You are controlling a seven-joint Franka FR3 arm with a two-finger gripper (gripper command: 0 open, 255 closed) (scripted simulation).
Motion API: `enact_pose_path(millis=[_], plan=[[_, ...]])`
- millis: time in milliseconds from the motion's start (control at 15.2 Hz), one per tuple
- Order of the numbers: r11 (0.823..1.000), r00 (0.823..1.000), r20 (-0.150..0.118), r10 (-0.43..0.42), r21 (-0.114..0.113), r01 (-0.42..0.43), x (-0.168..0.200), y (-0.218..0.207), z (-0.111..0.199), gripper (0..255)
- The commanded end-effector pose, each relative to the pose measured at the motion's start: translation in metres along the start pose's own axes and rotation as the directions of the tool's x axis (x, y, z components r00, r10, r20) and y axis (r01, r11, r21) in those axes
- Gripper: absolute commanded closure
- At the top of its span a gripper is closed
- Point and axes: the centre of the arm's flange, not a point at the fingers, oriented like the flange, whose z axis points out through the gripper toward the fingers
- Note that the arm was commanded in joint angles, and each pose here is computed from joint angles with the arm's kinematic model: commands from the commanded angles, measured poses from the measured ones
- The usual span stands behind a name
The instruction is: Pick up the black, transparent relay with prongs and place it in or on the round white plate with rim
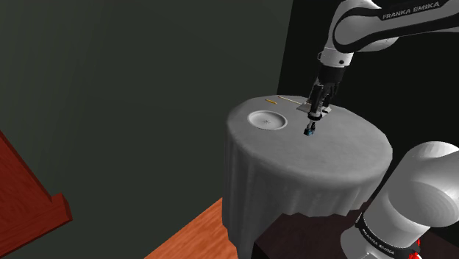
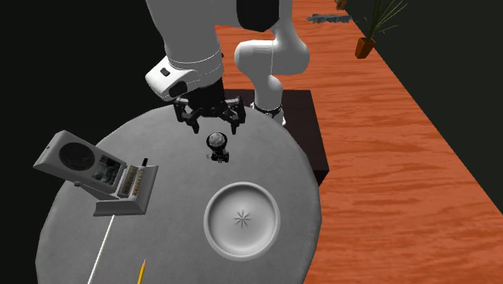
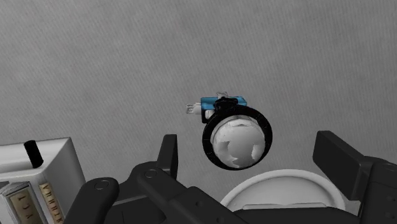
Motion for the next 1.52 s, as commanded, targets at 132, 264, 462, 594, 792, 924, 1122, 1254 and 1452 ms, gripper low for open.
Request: enact_pose_path(millis=[132, 264, 462, 594, 792, 924, 1122, 1254, 1452], plan=[[1.0, 1.0, -0.001, 0.0, 0.0, 0.0, 0.0, 0.0, 0.02, 0], [1.0, 1.0, -0.001, 0.0, 0.0, 0.0, 0.0, 0.0, 0.02, 0], [1.0, 1.0, -0.001, 0.0, 0.0, 0.0, 0.0, 0.0, 0.02, 0], [1.0, 1.0, -0.001, 0.0, 0.0, 0.0, 0.0, 0.0, 0.02, 0], [1.0, 1.0, -0.001, 0.0, 0.0, 0.0, 0.0, 0.0, 0.02, 255], [1.0, 1.0, -0.001, 0.0, 0.0, 0.0, 0.0, 0.0, 0.02, 255], [1.0, 1.0, -0.001, 0.0, 0.0, 0.0, 0.0, 0.001, 0.02, 255], [1.0, 1.0, -0.001, 0.0, 0.0, 0.0, 0.0, 0.0, 0.02, 255], [1.0, 1.0, -0.001, 0.0, 0.0, 0.0, 0.0, 0.0, 0.004, 255]])
